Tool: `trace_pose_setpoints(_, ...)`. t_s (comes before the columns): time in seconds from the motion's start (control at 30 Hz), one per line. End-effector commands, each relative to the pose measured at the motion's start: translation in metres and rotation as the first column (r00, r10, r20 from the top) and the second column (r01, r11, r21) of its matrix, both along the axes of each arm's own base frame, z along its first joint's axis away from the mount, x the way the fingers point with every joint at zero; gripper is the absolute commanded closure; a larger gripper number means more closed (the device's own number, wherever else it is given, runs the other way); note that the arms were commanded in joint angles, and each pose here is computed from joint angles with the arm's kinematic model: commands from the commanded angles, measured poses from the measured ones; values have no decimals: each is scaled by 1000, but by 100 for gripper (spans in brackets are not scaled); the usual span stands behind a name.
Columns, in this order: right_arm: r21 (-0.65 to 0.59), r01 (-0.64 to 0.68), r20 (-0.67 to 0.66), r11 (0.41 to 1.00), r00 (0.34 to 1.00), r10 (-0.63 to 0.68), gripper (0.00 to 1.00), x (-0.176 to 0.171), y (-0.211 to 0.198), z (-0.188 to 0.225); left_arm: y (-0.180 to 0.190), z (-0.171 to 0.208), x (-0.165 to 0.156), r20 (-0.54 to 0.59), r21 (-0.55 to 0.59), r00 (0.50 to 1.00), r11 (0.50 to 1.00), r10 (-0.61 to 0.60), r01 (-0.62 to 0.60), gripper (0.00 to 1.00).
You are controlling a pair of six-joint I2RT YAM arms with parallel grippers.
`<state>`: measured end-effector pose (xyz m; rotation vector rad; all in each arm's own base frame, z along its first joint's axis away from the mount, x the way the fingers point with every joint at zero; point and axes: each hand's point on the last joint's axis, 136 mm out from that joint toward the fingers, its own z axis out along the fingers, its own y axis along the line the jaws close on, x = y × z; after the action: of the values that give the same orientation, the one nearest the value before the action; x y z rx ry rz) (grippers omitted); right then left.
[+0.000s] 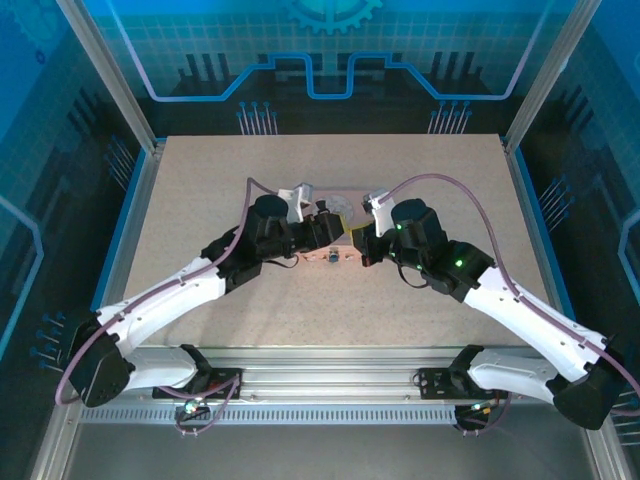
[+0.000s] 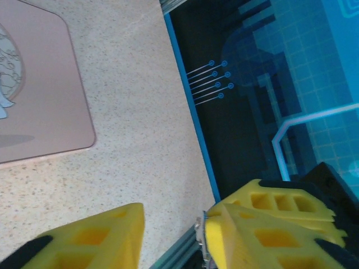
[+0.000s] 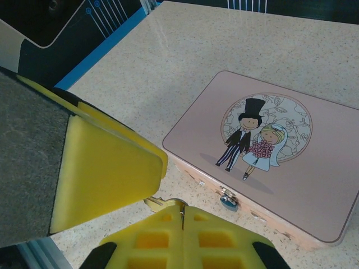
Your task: Unlock a padlock with a key
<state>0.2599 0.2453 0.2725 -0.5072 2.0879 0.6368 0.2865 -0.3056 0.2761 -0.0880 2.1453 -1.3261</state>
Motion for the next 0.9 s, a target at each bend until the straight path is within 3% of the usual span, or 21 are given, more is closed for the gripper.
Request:
trace_pose_setpoints(0.0, 28, 6, 31, 1000, 999, -7, 100, -2, 1, 11, -10, 19, -1, 43, -36, 999, 999, -33, 35, 65)
trace_pose_setpoints(0.1, 27, 9, 32, 1000, 999, -10, 100, -2, 0, 11, -14, 20, -2, 44, -43, 998, 998, -45, 47, 71)
trace_pose_setpoints(0.3, 31, 12, 39, 999, 999, -13, 100, -3, -2, 13, -18, 23, -3, 53, -39, 997, 998, -56, 58, 100)
trace_pose_setpoints(0.37, 32, 11, 38, 999, 999, -12, 96, -3, -1, 12, -17, 22, -2, 53, -28, 997, 998, -53, 54, 100)
trace_pose_setpoints(0.43, 33, 20, 30, 999, 999, -21, 83, -2, -4, 11, -15, 23, -3, 60, -12, 997, 998, -54, 55, 100)
trace_pose_setpoints(0.57, 82, 37, 0, 996, 999, -37, 69, 0, -13, 13, -7, 27, -3, 100, 69, 994, 997, -51, 44, 100)
trace_pose_setpoints(0.87, 326, -23, -98, 945, 993, 58, 58, 9, -30, 24, 3, 31, -6, 145, 166, 980, 980, -135, 110, 100)
